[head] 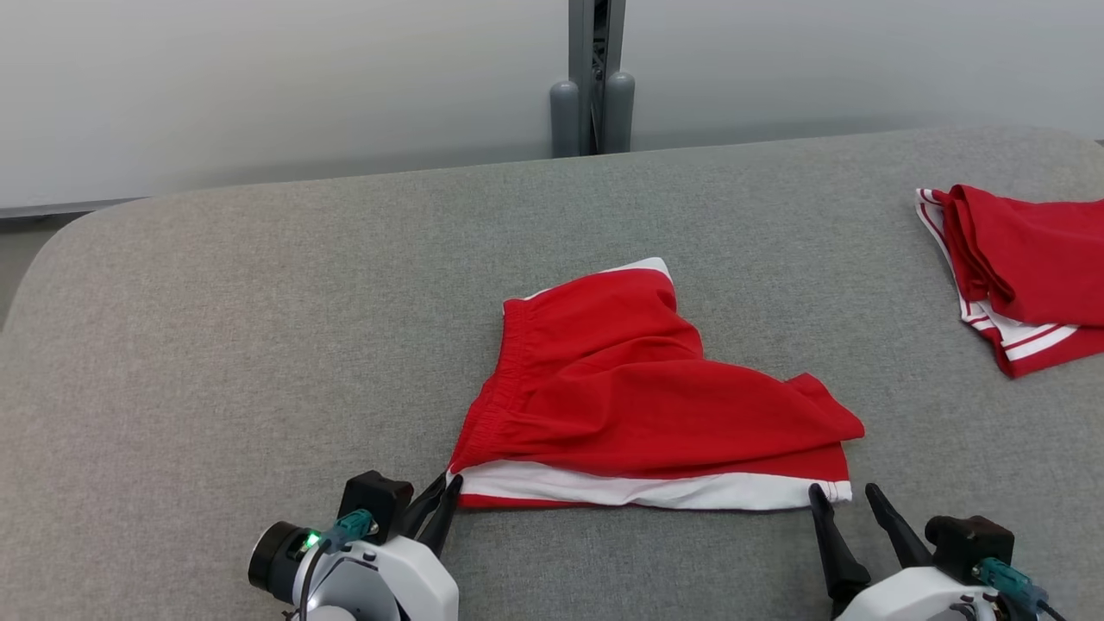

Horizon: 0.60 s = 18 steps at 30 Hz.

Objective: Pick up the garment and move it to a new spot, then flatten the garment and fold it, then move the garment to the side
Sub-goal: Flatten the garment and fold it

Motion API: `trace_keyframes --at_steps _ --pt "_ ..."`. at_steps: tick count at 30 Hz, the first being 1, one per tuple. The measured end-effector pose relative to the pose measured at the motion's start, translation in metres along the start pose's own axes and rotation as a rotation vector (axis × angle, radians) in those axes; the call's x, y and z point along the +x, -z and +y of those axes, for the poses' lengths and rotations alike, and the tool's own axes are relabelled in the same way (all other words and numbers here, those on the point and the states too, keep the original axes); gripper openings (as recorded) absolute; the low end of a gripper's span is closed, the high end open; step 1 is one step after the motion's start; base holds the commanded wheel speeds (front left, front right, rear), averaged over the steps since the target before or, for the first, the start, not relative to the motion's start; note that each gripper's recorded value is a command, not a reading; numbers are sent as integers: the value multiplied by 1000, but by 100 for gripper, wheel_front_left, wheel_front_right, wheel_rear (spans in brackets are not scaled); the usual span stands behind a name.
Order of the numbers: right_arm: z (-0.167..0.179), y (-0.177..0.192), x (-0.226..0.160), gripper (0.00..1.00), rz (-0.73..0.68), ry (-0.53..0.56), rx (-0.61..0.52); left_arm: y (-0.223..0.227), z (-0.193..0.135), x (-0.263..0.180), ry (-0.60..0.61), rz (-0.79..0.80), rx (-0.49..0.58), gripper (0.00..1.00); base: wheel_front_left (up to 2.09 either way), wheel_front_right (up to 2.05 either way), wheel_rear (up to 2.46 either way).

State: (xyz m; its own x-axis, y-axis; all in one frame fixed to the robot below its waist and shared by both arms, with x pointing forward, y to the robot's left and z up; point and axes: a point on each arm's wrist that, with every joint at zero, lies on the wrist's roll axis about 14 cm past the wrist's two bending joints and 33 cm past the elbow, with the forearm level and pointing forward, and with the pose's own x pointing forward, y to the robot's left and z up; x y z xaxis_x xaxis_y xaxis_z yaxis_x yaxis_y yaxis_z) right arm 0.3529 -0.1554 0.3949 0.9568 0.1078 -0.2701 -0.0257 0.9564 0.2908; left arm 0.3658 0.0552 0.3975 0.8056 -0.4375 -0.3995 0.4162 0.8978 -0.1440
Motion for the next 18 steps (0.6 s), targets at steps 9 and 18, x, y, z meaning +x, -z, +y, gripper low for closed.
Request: trace_keyframes --at_steps 9,18 --pt "9 14 10 0 56 -27 14 -6 -1 2 4 -8 0 0 0 0 0" --pt "8 -32 14 0 -84 -43 4 -33 -16 0 79 -94 -62 0 0 0 0"
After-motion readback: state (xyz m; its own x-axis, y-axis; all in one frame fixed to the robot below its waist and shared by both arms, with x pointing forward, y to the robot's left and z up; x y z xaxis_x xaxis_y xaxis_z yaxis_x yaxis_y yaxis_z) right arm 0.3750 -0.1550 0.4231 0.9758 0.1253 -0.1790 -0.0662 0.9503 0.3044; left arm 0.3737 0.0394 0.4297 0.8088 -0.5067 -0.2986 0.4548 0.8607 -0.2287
